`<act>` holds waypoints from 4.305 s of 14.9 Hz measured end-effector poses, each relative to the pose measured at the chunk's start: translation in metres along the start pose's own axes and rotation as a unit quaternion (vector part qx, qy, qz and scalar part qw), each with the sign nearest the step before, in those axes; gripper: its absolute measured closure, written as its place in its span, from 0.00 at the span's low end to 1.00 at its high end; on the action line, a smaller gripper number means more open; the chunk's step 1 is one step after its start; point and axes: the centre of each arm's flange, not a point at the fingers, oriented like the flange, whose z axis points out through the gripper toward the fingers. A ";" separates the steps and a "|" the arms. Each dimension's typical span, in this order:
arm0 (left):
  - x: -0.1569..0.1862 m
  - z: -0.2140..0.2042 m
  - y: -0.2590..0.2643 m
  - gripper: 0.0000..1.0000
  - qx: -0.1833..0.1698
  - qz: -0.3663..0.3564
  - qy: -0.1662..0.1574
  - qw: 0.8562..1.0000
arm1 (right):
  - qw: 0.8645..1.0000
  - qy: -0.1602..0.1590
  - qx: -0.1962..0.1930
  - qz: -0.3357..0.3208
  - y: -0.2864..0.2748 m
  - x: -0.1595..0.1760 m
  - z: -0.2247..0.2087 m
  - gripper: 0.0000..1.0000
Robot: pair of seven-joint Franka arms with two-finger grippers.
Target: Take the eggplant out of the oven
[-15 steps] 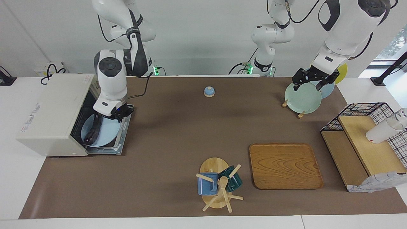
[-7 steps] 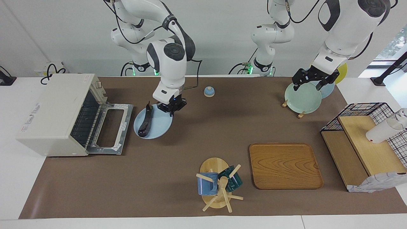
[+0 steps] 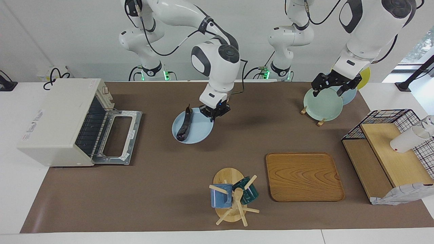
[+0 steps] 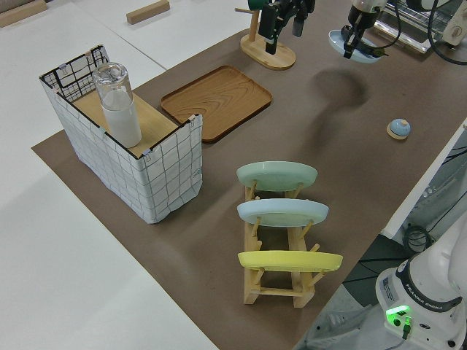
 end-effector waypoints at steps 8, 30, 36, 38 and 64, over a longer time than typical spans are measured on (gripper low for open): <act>0.000 0.000 0.000 0.00 0.000 0.000 0.000 1.000 | 0.997 0.033 0.063 0.035 -0.035 -0.006 0.042 0.97; 0.001 -0.001 0.023 0.00 0.000 0.020 0.014 1.000 | 0.997 -0.053 0.001 0.055 0.275 -0.016 0.093 0.99; 0.001 0.034 0.106 0.00 -0.053 0.078 0.028 0.995 | 0.997 -0.068 -0.034 0.018 0.350 -0.053 0.145 0.99; 0.001 0.061 0.142 0.00 -0.067 0.101 0.027 0.992 | 0.997 -0.066 -0.028 0.017 0.368 -0.062 0.158 0.99; -0.040 0.306 0.353 0.56 -0.076 0.142 0.028 0.986 | 0.992 -0.086 -0.027 -0.085 0.524 -0.086 0.007 0.99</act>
